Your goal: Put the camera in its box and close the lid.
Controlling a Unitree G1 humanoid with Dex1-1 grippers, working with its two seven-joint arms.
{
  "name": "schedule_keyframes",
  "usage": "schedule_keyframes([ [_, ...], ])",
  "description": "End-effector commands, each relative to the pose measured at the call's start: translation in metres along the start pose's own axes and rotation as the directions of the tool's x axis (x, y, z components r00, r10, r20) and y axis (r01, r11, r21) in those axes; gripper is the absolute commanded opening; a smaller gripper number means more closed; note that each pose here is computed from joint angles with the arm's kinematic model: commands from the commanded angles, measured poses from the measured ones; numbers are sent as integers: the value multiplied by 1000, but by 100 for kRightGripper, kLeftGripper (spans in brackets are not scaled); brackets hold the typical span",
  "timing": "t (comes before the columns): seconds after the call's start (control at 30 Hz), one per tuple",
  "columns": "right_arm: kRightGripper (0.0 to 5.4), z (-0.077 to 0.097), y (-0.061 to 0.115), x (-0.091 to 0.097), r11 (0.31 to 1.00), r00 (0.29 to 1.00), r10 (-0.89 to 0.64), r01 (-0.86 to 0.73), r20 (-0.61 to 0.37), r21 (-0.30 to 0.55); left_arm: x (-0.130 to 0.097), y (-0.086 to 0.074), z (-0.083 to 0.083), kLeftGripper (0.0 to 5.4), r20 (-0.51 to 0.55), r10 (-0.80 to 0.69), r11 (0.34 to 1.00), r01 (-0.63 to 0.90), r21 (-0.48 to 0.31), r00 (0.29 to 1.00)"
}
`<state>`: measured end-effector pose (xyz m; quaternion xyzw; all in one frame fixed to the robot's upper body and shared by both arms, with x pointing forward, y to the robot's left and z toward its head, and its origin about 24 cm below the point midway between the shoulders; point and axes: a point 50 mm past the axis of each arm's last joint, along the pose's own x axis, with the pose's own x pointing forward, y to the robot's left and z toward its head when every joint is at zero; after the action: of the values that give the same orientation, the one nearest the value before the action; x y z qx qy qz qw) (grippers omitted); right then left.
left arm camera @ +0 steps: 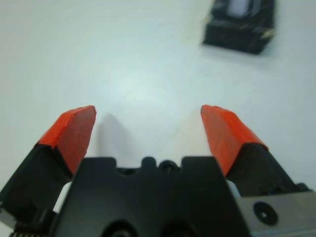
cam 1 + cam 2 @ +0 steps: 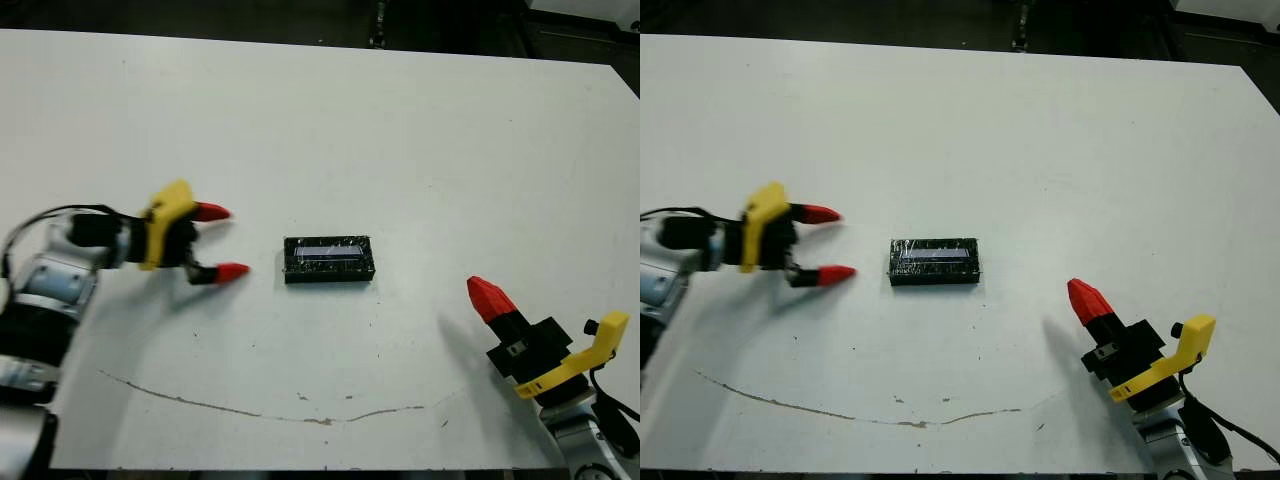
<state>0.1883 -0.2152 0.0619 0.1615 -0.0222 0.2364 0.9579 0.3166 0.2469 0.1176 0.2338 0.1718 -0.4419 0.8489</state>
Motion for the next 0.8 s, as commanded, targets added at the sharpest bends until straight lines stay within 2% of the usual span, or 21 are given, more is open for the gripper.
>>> schedule_keyframes([
  [0.03, 0, -1, -1, -2, 1000, 1000, -5, 5, -1, -10, -16, 3, -10, 539, -67, 44, 999, -44, -9, 997],
  [0.13, 0, -1, -2, -2, 1000, 1000, -2, 2, -1, -8, -29, 7, 6, 539, -17, 35, 999, -35, -12, 999],
  [0.2, 0, -1, -2, -2, 1000, 1000, -6, 6, -2, -7, -37, 7, 25, 539, 94, 60, 998, -59, -10, 994],
  [0.27, 0, -1, -1, -2, 1000, 1000, -10, 10, -7, -8, -39, -1, 48, 520, 253, 101, 994, -90, -55, 962],
  [0.33, 0, -1, -1, -2, 1000, 1000, -13, 13, -2, -15, -30, -19, 65, 494, 446, 201, 977, -147, -154, 872],
  [0.43, 0, -3, -1, -1, 1000, 1000, -28, 28, 1, 5, -12, -48, 81, 450, 605, 323, 943, -192, -272, 728],
  [0.5, 0, -4, 0, -1, 999, 999, -50, 50, 1, 2, 5, -68, 87, 421, 627, 370, 918, -168, -358, 686],
  [0.57, 0, -4, 1, 0, 997, 997, -79, 79, -2, 15, 21, -84, 90, 391, 618, 392, 902, -152, -404, 682],
  [0.73, 0, -5, 4, 0, 991, 993, -122, 122, -6, 47, 58, -118, 89, 315, 524, 375, 885, -127, -449, 765],
  [0.8, 0, -5, 4, 0, 991, 992, -124, 124, -4, 50, 71, -131, 87, 282, 489, 339, 895, -114, -432, 804],
])
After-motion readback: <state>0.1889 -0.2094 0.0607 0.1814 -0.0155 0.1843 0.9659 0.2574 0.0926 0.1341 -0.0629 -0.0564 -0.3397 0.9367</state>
